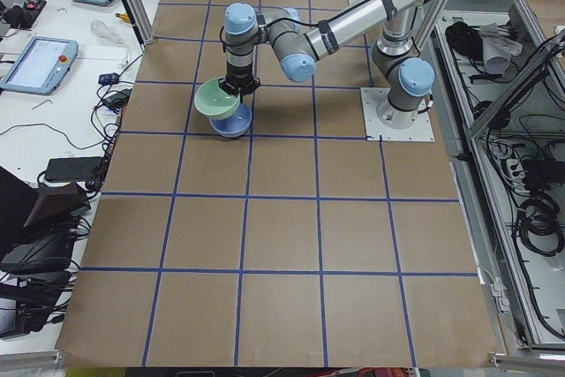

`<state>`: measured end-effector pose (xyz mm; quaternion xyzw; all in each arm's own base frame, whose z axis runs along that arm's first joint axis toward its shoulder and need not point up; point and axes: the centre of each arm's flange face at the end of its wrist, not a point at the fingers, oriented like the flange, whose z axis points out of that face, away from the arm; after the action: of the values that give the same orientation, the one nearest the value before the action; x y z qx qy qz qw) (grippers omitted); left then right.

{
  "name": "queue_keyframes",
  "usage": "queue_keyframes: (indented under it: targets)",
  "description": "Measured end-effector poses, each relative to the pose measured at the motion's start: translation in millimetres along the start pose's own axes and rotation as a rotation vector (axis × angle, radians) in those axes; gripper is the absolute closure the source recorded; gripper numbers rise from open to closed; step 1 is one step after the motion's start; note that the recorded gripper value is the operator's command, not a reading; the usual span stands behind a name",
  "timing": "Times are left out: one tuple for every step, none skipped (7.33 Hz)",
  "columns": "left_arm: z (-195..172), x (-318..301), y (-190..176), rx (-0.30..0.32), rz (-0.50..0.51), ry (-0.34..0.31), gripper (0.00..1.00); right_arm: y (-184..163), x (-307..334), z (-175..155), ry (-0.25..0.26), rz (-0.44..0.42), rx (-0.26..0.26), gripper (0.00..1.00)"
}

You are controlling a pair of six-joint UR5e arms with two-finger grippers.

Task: Stack green bowl on blue bowl
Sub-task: 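Lower the green bowl into the blue bowl with the left gripper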

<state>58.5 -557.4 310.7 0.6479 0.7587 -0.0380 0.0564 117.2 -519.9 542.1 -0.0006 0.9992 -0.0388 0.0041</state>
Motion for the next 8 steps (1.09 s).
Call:
queue_keyframes:
  targets:
    - [17.8, 13.1, -6.3, -0.003, 0.003, -0.018, 1.00, -0.1, 0.0, 0.1, 0.000, 0.000, 0.000, 0.00]
    - [31.0, 23.2, -8.3, -0.001, 0.001, -0.016, 1.00, -0.1, 0.1, 0.2, 0.001, 0.000, 0.000, 0.00]
    - [40.2, 28.9, -7.6, 0.000, -0.003, -0.010, 1.00, -0.1, 0.1, 0.2, 0.001, -0.001, 0.000, 0.00]
    - [45.4, 30.7, -6.4, 0.001, -0.005, -0.006, 1.00, -0.1, 0.1, 0.1, 0.001, -0.001, 0.000, 0.00]
    - [48.2, 30.8, -5.2, 0.001, -0.006, -0.003, 0.95, 0.0, 0.1, 0.1, 0.001, -0.001, 0.000, 0.00]
    - [50.8, 30.4, -3.8, 0.001, -0.007, 0.001, 0.05, -0.1, 0.2, 0.1, 0.001, -0.001, 0.000, 0.00]
    - [53.4, 29.3, -2.7, 0.002, -0.008, 0.005, 0.00, -0.2, 0.2, 0.4, 0.001, -0.001, -0.001, 0.00]
    - [54.7, 27.9, -1.9, 0.002, -0.011, 0.007, 0.00, -0.4, 0.2, 0.7, 0.001, -0.001, -0.001, 0.00]
